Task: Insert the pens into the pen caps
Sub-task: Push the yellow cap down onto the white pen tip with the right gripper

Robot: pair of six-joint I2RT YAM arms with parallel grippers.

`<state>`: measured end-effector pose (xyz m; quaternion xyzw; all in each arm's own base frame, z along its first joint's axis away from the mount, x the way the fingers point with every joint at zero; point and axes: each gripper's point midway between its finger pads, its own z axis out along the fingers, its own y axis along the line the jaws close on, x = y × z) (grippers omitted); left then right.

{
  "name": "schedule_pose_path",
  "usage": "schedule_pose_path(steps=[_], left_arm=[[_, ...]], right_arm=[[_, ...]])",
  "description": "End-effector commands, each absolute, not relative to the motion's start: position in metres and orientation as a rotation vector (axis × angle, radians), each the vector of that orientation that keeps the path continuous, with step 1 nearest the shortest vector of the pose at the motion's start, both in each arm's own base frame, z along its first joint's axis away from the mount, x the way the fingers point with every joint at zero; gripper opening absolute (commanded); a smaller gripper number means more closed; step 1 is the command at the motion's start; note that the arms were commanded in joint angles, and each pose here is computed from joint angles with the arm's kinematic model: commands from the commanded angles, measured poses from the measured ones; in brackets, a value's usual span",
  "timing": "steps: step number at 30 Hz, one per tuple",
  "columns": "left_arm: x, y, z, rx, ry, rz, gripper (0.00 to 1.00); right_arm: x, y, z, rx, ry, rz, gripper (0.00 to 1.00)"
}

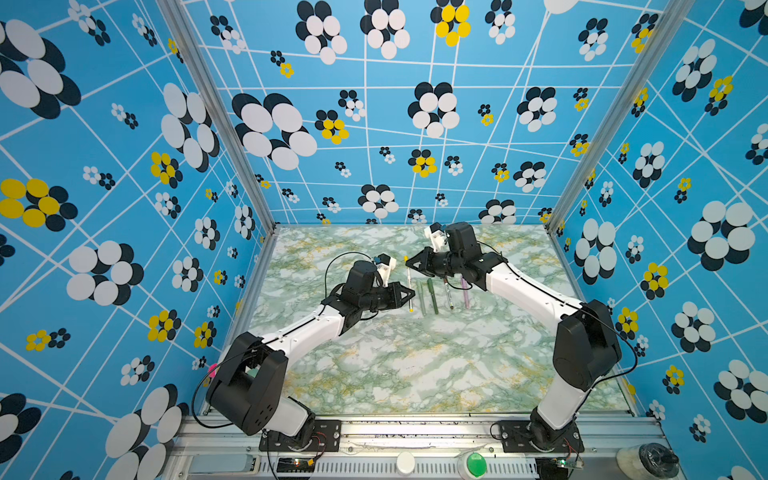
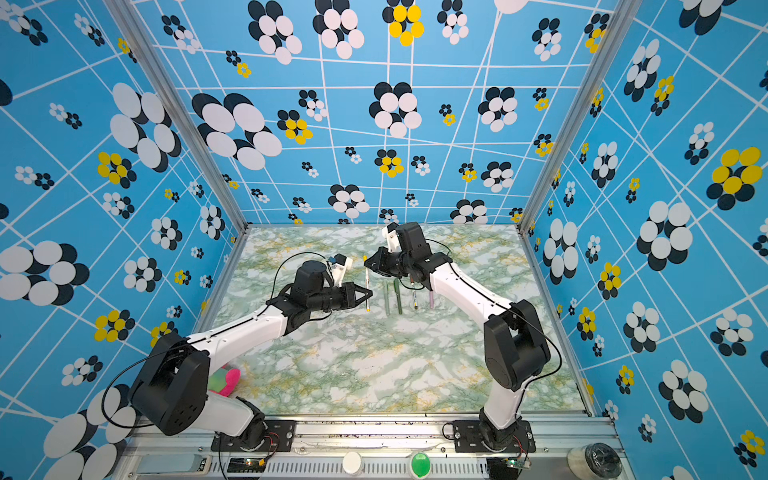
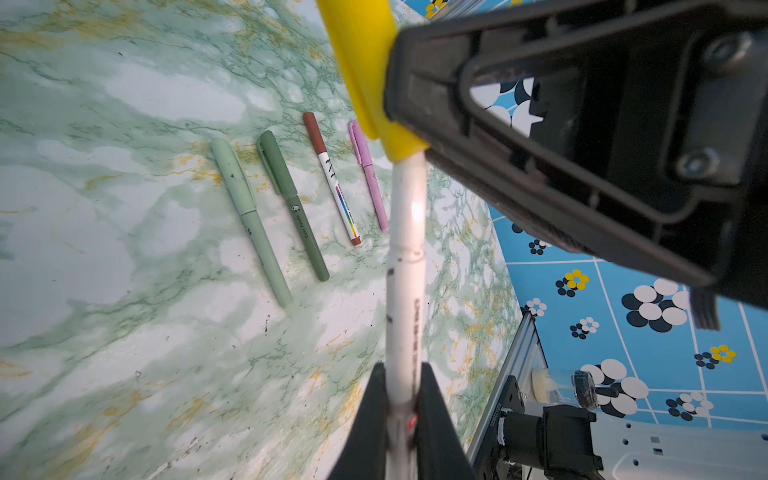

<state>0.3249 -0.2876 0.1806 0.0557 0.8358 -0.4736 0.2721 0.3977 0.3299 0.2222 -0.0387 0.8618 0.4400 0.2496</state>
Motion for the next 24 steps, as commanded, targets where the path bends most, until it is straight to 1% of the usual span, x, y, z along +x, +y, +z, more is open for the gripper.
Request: schedule_pose_path(steps=[1, 16, 24], left_arm=[[0.330, -0.283, 0.195, 0.127, 2.184, -1.254, 0.00], [0.347, -0.283, 0.216, 0.073, 2.071, -1.262, 0.00], [0.352, -0.287, 0.236, 0.132, 2.031, -1.251, 0.00]], right_arm=[[0.386, 0.334, 0.239, -0.152, 2.302, 1.225, 0.00], [0.377, 0.339, 0.256, -0.163, 2.168, 1.249, 0.00], [0.371, 0.345, 0.250, -0.216, 2.186, 1.270, 0.00]])
